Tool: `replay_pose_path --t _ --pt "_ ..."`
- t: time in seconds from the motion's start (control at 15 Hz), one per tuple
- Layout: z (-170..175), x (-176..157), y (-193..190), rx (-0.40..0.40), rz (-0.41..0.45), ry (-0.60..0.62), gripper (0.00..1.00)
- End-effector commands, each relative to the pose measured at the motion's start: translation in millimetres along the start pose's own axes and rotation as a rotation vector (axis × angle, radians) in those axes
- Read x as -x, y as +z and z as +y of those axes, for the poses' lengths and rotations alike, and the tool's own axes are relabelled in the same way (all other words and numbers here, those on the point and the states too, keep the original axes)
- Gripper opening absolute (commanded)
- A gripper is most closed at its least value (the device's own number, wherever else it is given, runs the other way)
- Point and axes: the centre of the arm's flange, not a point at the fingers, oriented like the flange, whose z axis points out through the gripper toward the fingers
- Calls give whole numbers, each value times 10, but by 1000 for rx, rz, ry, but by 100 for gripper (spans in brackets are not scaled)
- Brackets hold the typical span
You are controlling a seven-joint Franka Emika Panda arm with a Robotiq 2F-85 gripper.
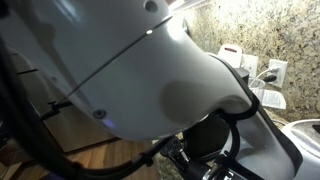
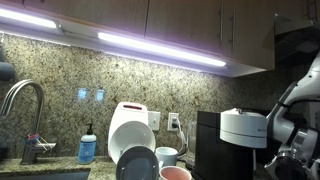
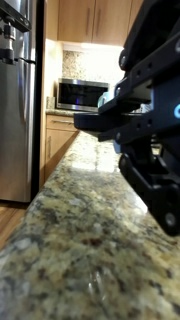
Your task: Place the cup holder on the coffee machine
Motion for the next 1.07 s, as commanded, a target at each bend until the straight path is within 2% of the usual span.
replay_pose_path --t 0.0,0.53,1.0 --pt "-213 -76 -81 -2 -1 5 5" --pt "-145 -65 -76 -6 -6 30 5" --pt "-233 -80 -77 -73 -72 109 5"
